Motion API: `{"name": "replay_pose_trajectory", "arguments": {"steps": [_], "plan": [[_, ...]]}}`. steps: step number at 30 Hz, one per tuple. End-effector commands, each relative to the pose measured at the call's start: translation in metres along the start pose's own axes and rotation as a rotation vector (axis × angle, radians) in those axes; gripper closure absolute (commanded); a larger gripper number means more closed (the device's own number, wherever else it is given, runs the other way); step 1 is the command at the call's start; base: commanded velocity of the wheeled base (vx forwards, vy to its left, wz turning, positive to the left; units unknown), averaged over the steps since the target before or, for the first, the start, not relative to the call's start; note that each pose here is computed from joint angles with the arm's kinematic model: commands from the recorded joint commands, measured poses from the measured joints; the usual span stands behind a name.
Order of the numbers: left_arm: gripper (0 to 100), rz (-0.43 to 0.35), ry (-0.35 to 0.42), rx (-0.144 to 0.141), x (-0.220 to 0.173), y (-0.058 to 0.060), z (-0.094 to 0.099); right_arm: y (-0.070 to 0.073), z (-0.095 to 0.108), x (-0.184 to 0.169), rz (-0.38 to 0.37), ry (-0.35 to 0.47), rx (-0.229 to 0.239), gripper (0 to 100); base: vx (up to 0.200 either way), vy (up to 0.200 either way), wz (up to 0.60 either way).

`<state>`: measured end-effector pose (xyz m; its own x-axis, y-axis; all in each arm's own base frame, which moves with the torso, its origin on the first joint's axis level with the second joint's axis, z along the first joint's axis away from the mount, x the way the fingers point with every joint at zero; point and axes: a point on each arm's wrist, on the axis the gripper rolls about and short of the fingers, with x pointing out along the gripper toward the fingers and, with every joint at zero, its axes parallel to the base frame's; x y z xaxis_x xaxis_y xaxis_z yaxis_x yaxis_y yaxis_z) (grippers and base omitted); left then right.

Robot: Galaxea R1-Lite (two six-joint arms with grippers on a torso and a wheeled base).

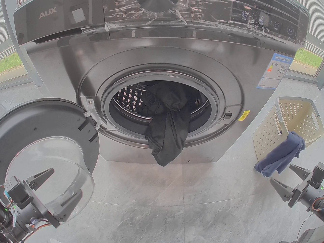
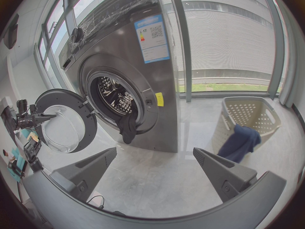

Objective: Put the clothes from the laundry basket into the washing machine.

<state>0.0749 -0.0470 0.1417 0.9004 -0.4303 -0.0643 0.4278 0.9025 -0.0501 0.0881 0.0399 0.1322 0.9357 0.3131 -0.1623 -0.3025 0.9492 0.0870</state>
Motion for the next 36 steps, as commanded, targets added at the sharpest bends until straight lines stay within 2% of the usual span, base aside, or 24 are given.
{"name": "replay_pose_trajectory", "arguments": {"steps": [1,6,12,14,18,19,22,26,29,32,33,35,36], "plan": [[0,0.082,-0.141,-0.027,-0.047,0.011,-0.002,-0.012,-0.009,-0.048,-0.091,-0.123,0.013,0,-0.200,0.000,0.00],[0,0.105,-0.140,-0.024,-0.058,0.013,-0.010,-0.014,-0.016,-0.065,-0.107,-0.146,0.026,0,-0.080,0.000,0.00],[0,0.137,-0.166,-0.026,-0.069,0.014,-0.015,-0.015,-0.021,-0.078,-0.167,-0.190,0.027,0,-0.200,0.000,0.00],[0,0.161,-0.167,-0.029,-0.072,0.014,-0.019,-0.016,-0.022,-0.081,-0.192,-0.204,0.029,0,0.000,0.000,0.00],[0,0.197,-0.172,-0.084,-0.090,0.013,-0.036,-0.016,-0.037,-0.091,-0.241,-0.226,0.031,0,0.000,0.000,0.00],[0,0.198,-0.172,-0.085,-0.090,0.013,-0.037,-0.016,-0.037,-0.091,-0.243,-0.224,0.031,0,0.000,0.000,0.00],[0,0.254,-0.148,-0.091,-0.100,0.011,-0.055,-0.015,-0.051,-0.101,-0.293,-0.235,0.034,0,0.000,-0.067,0.00],[0,0.273,-0.119,-0.092,-0.100,0.011,-0.059,-0.015,-0.065,-0.103,-0.334,-0.161,0.049,0,0.000,-0.200,0.00],[0,0.311,-0.104,-0.075,-0.100,0.010,-0.060,-0.015,-0.065,-0.103,-0.361,-0.164,0.053,0,0.000,-0.200,0.00],[0,0.408,-0.062,-0.014,-0.099,0.009,-0.064,-0.012,-0.067,-0.105,-0.417,-0.180,0.008,0,0.000,-0.200,0.00],[0,0.417,-0.055,-0.003,-0.099,0.009,-0.065,-0.011,-0.067,-0.106,-0.424,-0.187,-0.002,0,0.000,-0.200,0.00],[0,0.466,-0.043,0.026,-0.101,0.006,-0.070,-0.010,-0.072,-0.107,-0.389,-0.190,-0.034,0,0.000,0.000,0.00],[0,0.444,-0.065,0.035,-0.103,0.005,-0.072,-0.010,-0.074,-0.107,-0.378,-0.175,-0.038,0,0.000,0.000,0.00]]}}
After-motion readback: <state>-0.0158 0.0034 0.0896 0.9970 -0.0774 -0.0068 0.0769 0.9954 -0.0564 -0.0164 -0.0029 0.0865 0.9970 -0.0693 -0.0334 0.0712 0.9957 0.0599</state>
